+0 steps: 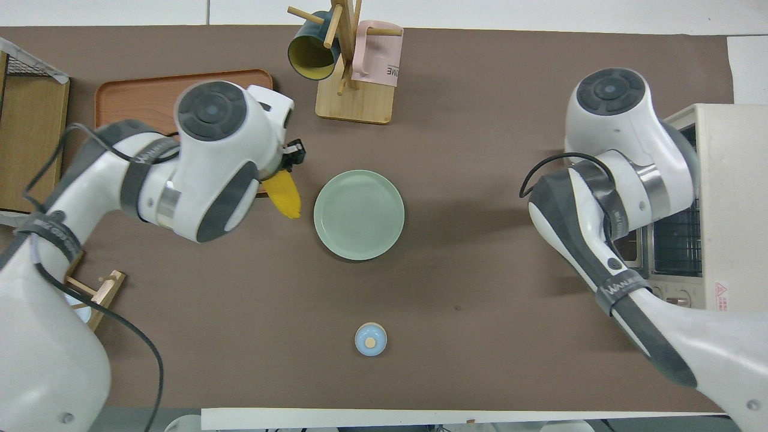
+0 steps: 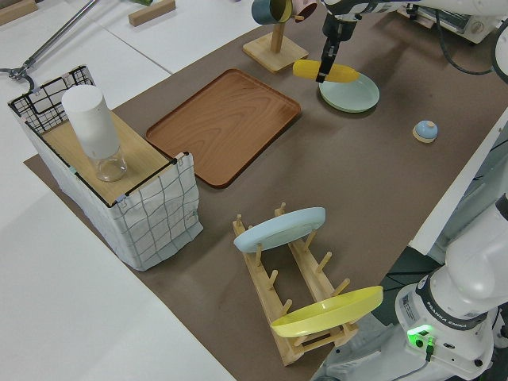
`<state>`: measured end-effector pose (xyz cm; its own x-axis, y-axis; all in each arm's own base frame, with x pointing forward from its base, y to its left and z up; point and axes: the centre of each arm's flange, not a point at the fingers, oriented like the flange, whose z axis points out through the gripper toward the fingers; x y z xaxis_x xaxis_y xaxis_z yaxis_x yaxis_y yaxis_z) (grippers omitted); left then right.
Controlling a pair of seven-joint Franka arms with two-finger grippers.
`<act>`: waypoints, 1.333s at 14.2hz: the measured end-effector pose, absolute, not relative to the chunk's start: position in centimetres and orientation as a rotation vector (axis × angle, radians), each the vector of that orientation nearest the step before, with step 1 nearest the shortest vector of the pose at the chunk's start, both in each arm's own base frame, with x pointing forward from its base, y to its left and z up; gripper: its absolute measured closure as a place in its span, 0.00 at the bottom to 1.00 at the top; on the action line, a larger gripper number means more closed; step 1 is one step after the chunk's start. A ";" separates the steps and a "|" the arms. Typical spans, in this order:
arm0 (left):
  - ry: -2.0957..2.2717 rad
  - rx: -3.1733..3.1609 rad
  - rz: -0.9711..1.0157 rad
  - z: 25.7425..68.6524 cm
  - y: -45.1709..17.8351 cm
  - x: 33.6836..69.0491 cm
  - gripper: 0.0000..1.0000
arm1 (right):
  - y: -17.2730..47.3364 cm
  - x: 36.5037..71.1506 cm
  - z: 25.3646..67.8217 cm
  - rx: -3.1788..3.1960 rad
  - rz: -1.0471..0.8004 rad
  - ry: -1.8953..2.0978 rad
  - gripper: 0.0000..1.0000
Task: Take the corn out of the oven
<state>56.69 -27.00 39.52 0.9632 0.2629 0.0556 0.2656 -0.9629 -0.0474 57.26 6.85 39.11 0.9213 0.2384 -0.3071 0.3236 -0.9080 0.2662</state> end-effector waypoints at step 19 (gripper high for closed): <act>-0.030 -3.083 -0.236 38.8 -12.1 67.2 0.00 | -4.6 51.9 67.0 3.104 -0.104 0.054 0.00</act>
<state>67.15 -12.14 38.81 0.9882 0.0159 0.1523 0.0234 -0.9986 -0.0480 51.87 -4.62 67.02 0.9972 0.0332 -0.0673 0.0356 -0.9988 0.0343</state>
